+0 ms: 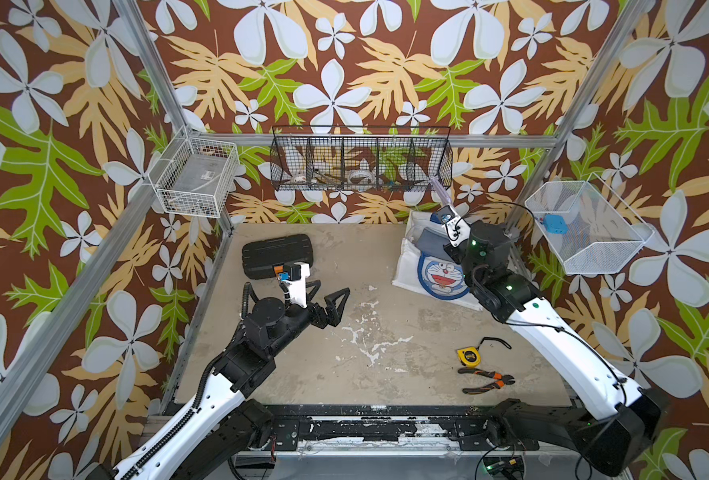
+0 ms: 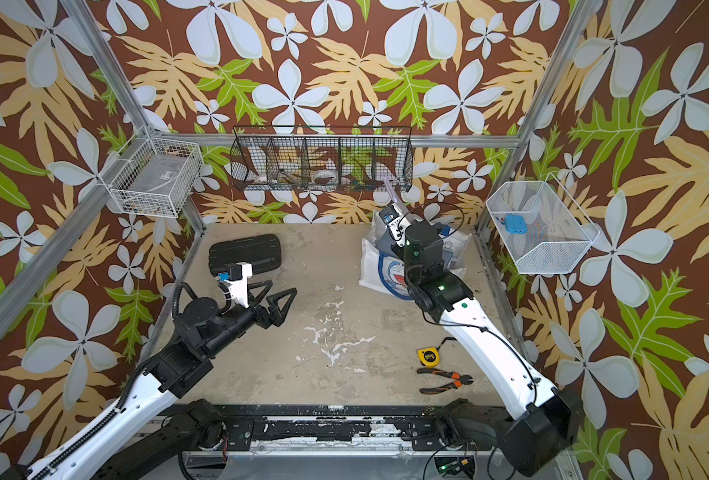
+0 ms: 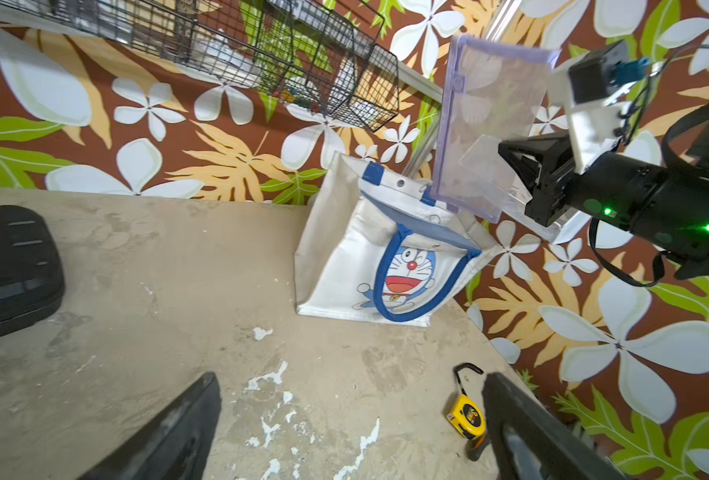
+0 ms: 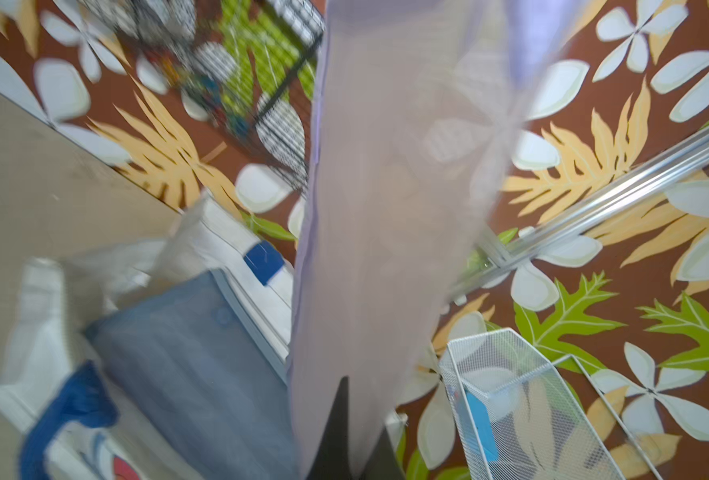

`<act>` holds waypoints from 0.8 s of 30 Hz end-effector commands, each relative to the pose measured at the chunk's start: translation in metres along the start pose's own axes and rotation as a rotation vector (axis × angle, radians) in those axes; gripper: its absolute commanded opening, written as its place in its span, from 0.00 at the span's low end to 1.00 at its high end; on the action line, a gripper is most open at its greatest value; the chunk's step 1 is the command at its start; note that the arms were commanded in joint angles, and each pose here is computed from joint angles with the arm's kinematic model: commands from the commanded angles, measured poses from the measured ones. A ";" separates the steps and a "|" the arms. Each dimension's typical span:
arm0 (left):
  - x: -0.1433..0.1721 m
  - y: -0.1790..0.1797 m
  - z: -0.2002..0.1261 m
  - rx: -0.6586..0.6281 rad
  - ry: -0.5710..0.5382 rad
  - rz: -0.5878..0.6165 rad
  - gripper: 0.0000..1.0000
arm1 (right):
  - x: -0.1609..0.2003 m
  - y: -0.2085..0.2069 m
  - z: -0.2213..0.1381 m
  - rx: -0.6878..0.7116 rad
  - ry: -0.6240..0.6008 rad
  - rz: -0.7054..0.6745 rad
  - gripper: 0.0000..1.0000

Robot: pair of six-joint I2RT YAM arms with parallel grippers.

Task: Put the pencil pouch into the canvas bag
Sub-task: Place the pencil case in the canvas bag.

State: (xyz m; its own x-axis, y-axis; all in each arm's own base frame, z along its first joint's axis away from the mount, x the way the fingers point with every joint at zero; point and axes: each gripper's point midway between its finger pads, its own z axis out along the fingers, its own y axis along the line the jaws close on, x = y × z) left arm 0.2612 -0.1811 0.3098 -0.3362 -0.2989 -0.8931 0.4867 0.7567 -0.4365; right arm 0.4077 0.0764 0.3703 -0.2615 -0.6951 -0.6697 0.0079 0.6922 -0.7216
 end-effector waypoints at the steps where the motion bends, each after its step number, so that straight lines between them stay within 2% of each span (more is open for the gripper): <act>1: -0.006 0.010 -0.002 -0.058 -0.023 0.031 0.98 | 0.030 -0.007 0.022 0.055 0.135 -0.102 0.00; 5: -0.008 0.008 -0.005 -0.052 -0.029 0.039 0.98 | 0.053 0.009 0.046 0.056 0.250 -0.194 0.00; 12: -0.012 0.012 -0.010 -0.082 -0.041 0.069 0.93 | 0.076 0.048 0.063 -0.036 0.320 -0.217 0.01; 16: -0.012 0.014 -0.010 -0.090 -0.040 0.073 0.94 | 0.079 0.065 0.065 -0.108 0.331 -0.180 0.24; 20: -0.009 0.015 -0.008 -0.094 -0.030 0.073 0.93 | 0.074 0.063 0.060 -0.129 0.316 -0.126 0.64; 24: -0.007 0.018 -0.006 -0.103 -0.022 0.073 0.94 | 0.061 0.056 0.046 -0.165 0.262 -0.047 0.77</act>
State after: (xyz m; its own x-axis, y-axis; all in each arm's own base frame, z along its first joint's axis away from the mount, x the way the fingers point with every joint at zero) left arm 0.2649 -0.1641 0.3050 -0.3023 -0.2514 -0.9194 0.4295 0.8252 -0.3669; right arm 0.4420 0.0556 0.2723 -0.5250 -0.7047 -0.4773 -0.1613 0.6330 -0.7572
